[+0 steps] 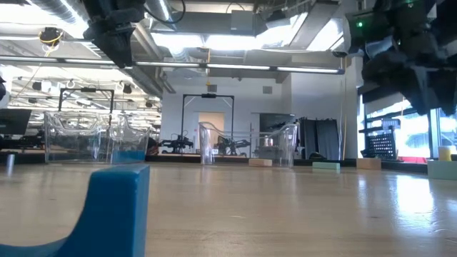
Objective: Sort & place blocks by color
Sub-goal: Put the middle right light blue block into the bottom transparent bin
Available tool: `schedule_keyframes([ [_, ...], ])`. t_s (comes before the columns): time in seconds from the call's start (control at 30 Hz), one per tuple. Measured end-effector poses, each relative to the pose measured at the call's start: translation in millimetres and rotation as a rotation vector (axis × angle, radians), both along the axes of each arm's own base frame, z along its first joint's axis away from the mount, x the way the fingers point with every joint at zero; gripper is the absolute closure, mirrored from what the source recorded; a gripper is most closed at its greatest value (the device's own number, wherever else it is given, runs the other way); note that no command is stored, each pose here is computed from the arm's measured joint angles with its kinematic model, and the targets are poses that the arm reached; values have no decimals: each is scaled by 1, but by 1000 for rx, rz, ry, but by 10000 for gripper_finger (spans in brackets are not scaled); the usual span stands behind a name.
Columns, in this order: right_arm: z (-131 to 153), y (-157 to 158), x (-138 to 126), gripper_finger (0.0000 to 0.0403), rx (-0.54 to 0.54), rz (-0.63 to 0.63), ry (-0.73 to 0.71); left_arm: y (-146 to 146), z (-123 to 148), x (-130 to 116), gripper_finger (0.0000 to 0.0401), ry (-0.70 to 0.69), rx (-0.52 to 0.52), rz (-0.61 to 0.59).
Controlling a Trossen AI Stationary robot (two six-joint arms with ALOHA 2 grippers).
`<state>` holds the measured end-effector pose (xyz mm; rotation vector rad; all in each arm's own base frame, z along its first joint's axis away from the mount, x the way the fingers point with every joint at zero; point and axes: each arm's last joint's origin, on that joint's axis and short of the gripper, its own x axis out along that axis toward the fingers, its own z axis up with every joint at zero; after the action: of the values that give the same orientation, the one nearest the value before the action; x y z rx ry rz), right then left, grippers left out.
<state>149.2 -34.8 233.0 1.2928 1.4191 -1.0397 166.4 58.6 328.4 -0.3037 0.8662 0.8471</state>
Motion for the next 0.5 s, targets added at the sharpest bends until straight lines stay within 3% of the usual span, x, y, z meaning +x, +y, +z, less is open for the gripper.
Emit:
schedule_keyframes([
  [0.23,-16,1,-6,179,6,-117,71,0,0,0,220,0,0,-1],
  [0.5,-29,3,-12,179,-5,-143,127,0,0,0,220,1,1,-2],
])
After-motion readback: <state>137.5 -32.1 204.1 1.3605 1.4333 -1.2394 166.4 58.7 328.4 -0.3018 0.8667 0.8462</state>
